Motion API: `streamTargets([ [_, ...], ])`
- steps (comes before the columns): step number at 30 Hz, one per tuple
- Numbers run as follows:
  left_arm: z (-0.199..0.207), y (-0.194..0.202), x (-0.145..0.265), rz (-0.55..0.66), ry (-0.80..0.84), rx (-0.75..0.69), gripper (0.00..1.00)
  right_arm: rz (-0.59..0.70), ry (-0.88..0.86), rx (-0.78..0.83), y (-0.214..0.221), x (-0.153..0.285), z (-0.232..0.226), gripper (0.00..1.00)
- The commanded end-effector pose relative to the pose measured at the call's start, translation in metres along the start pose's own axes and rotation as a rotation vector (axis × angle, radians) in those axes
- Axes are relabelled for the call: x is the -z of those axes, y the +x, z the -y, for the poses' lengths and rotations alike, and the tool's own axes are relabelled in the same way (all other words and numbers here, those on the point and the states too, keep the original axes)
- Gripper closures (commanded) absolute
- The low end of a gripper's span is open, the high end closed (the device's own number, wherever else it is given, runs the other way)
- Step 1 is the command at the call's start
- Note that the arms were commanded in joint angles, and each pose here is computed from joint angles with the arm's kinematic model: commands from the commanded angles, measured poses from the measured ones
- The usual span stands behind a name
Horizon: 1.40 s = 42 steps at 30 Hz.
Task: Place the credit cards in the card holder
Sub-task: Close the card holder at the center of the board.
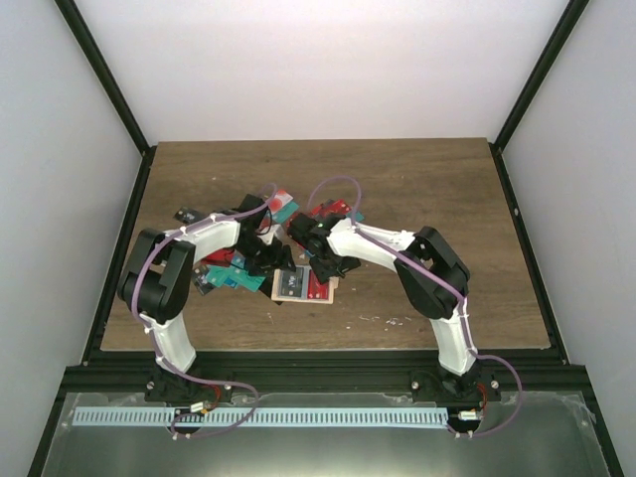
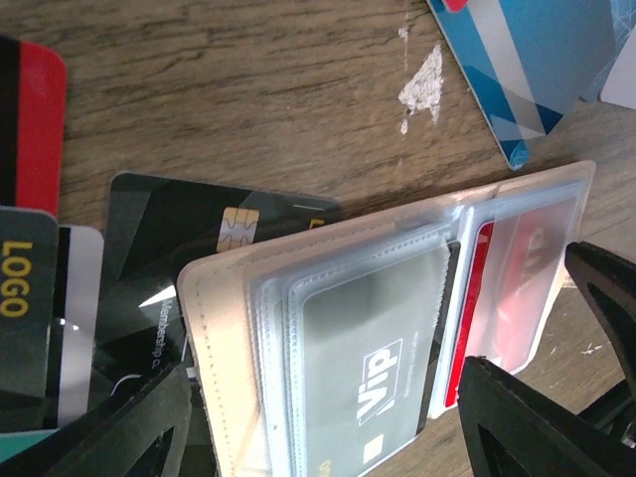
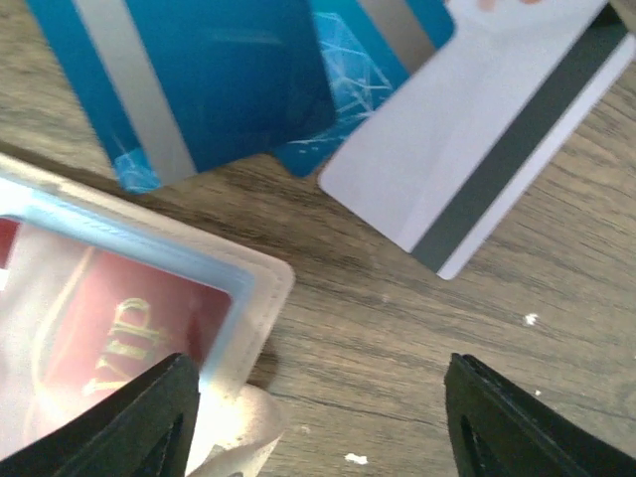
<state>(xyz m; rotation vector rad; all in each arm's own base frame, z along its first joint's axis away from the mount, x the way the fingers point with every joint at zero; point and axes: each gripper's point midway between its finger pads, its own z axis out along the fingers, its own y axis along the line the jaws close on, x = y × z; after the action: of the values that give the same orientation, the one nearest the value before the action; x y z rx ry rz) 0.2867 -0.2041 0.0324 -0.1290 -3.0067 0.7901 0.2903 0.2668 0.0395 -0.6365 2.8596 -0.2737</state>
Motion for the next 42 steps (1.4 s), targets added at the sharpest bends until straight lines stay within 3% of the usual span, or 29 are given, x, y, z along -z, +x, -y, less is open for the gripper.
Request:
streamTargets([
  [1,-0.014,0.002,-0.013,-0.037,-0.040,0.011,0.24,0.038,0.072,-0.004,-0.006,0.014,0.015,0.34],
  [16,-0.005,0.008,-0.015,-0.057,0.025,-0.003,0.29,-0.001,-0.101,-0.094,0.011,0.002,0.005,0.85],
  [22,-0.005,0.015,-0.018,-0.074,0.047,0.001,0.29,-0.004,-0.172,-0.132,0.015,-0.005,0.003,0.99],
  [42,0.061,0.010,0.023,0.002,0.332,-0.054,0.37,0.004,-0.314,-0.226,0.020,-0.015,0.001,0.99],
])
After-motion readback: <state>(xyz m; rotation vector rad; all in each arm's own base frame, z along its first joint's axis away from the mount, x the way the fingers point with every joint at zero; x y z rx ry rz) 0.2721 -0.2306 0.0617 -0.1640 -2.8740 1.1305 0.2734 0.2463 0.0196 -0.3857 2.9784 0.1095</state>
